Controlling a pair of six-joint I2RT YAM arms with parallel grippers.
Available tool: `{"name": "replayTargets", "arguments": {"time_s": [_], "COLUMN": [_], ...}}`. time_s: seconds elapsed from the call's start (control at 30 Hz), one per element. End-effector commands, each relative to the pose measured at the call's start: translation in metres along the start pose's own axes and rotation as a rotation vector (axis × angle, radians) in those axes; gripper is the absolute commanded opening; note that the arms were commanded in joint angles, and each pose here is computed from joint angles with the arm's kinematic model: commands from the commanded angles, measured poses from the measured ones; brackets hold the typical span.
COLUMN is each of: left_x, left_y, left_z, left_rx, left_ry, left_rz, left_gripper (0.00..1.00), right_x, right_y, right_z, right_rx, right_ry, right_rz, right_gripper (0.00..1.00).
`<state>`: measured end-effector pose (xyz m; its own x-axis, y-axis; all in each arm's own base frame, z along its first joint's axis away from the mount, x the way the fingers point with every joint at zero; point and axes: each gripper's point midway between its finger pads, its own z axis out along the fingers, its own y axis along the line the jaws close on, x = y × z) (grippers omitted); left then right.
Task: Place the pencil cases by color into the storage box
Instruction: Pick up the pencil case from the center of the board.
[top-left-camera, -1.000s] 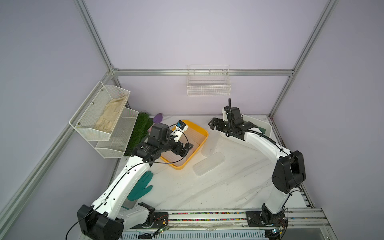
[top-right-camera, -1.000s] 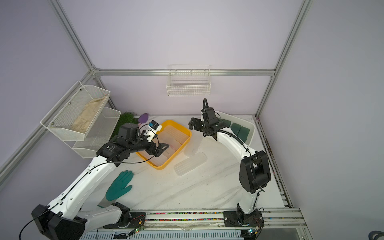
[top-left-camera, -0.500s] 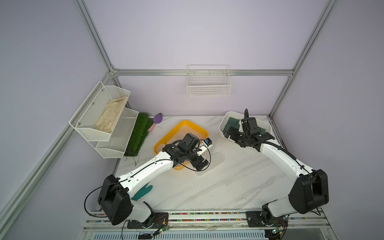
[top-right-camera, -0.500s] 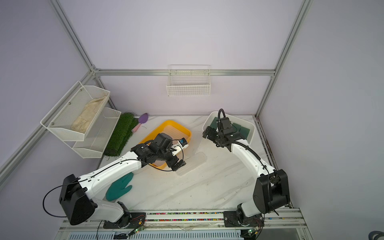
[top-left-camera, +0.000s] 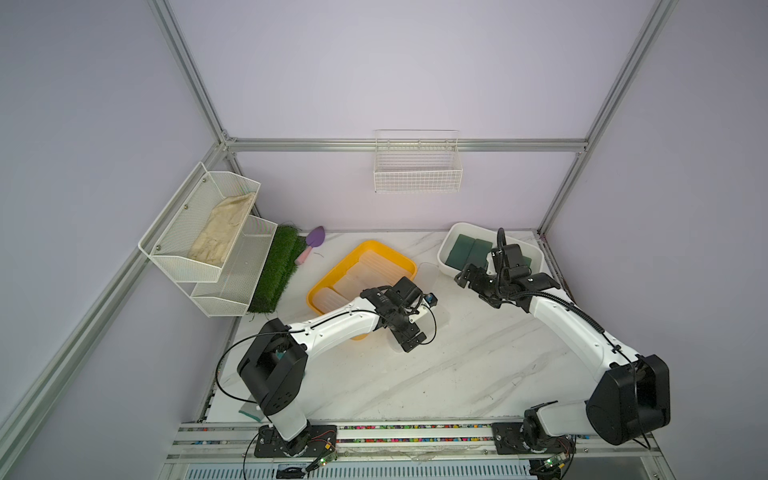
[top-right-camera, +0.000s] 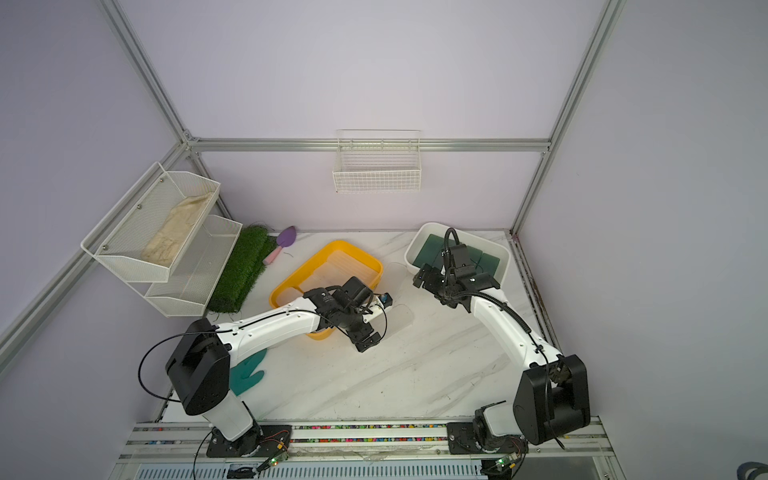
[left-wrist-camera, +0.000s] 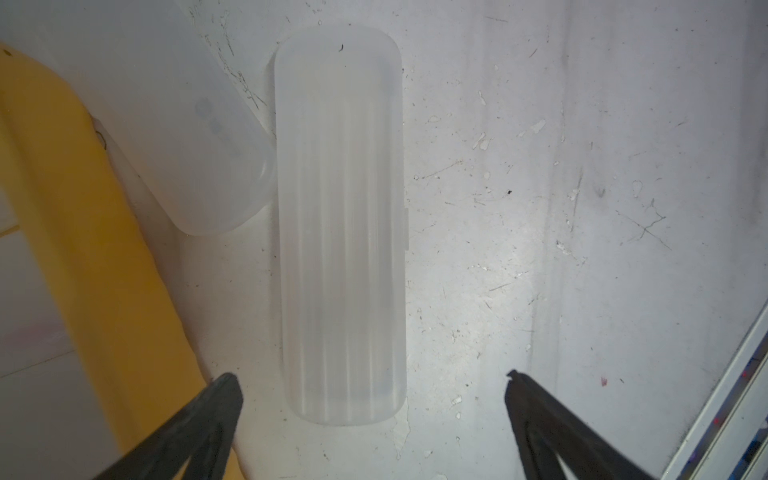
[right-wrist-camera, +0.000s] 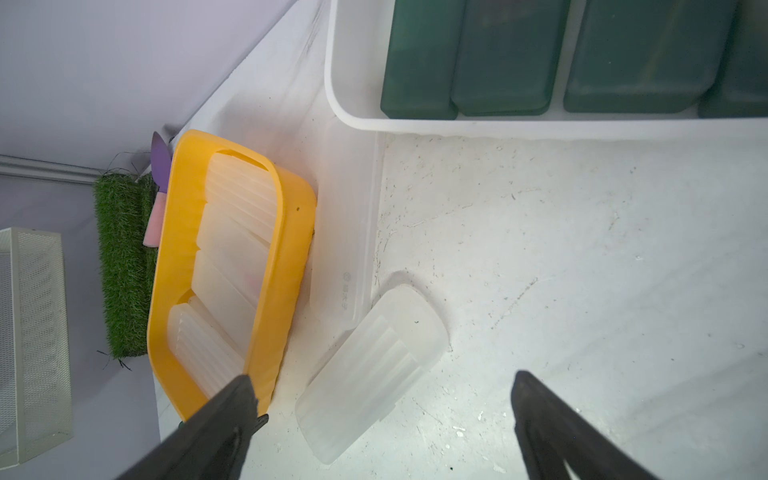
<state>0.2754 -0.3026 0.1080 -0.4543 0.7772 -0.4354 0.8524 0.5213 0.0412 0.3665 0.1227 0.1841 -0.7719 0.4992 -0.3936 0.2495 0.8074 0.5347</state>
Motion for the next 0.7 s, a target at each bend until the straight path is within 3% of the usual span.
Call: {"name": "replayTargets", "arguments": {"time_s": [0.0, 0.67], "left_x": [-0.025, -0.032], "left_y": [0.001, -0.008], "left_z": [-0.005, 0.031], "left_rx": [-0.020, -0.046], "left_ry": [-0.041, 0.099], "left_rz": [-0.011, -0.089], "left_gripper": [1.00, 1.00], "right_x": [-0.003, -0.008], "right_y": [-0.002, -0.009], "right_z": [-0.013, -0.019], "right_rx": [-0.009, -0.012], "right_ry": [-0.021, -0.044], "right_rz": [0.011, 0.022], "right_gripper": [0.97, 0.97]}}
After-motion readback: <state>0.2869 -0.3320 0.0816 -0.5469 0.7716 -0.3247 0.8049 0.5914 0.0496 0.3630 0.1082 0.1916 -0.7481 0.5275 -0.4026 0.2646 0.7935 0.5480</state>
